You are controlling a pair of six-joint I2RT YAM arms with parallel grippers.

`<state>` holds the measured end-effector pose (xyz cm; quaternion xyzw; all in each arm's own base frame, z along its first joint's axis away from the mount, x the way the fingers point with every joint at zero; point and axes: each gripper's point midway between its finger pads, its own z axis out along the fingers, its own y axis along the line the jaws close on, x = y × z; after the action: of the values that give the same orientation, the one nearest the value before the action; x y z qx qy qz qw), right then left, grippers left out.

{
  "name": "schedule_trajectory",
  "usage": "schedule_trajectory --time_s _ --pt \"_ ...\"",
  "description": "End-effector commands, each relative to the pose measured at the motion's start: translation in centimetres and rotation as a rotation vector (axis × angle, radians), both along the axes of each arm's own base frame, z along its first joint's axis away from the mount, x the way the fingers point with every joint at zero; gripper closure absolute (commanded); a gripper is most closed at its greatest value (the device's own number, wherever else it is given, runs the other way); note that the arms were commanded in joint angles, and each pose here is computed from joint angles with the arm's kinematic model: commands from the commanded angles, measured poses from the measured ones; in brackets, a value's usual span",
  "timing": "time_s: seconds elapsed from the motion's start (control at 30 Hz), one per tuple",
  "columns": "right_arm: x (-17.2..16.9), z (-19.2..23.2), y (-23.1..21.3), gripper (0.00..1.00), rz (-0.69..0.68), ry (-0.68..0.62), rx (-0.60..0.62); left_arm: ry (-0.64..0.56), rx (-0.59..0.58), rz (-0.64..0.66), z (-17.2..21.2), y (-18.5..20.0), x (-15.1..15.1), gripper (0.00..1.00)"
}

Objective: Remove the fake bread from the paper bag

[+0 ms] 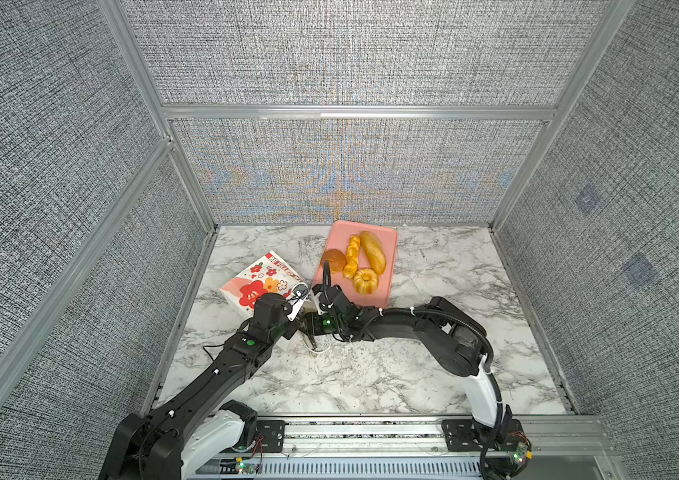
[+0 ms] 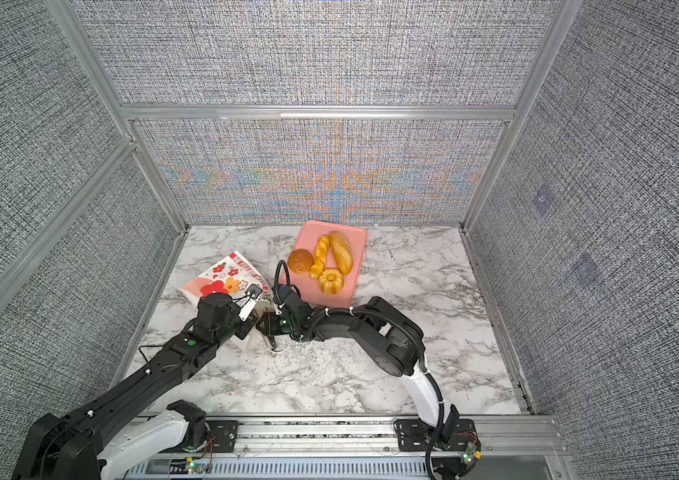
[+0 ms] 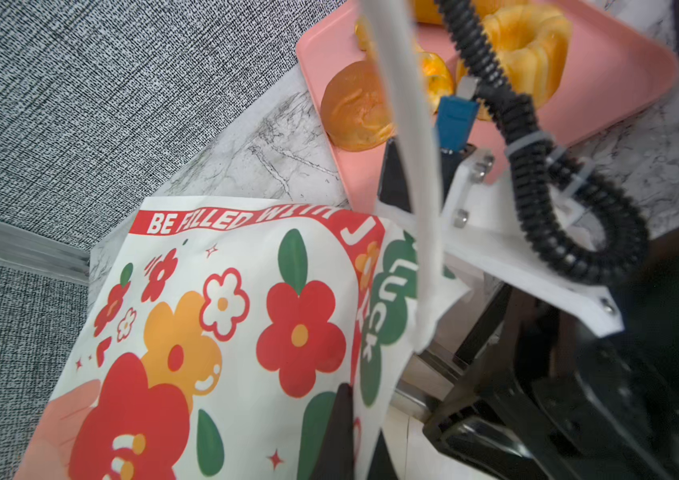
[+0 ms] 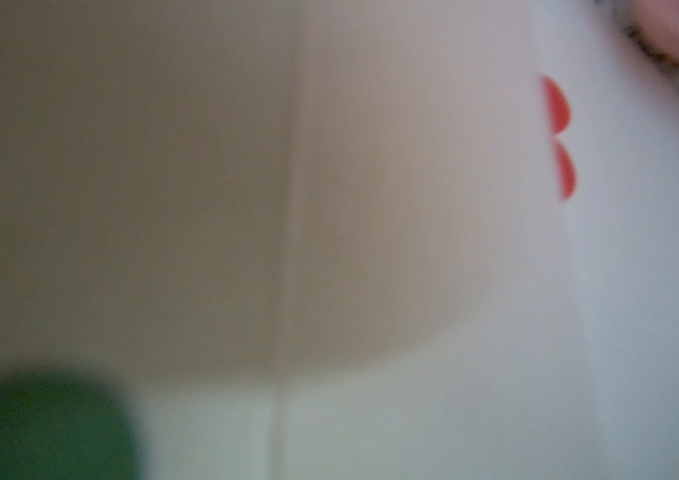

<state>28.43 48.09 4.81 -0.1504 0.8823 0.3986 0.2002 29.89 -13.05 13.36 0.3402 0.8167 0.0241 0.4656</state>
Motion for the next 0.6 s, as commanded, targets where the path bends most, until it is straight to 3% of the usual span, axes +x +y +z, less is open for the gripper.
schedule_trajectory --time_s 0.0,0.27,0.57 --pt "-1.5 -0.5 -0.6 0.45 0.052 -0.033 -0.048 -0.038 -0.05 -0.037 1.3 -1.0 0.2 1.0" --pt "-3.5 -0.9 -2.0 0.38 0.076 -0.091 -0.101 -0.042 -0.055 -0.034 1.4 -0.9 -0.1 1.0" --pt "-2.8 -0.4 -0.8 0.49 0.084 -0.143 -0.113 -0.032 -0.063 -0.045 1.2 -1.1 -0.3 1.0"
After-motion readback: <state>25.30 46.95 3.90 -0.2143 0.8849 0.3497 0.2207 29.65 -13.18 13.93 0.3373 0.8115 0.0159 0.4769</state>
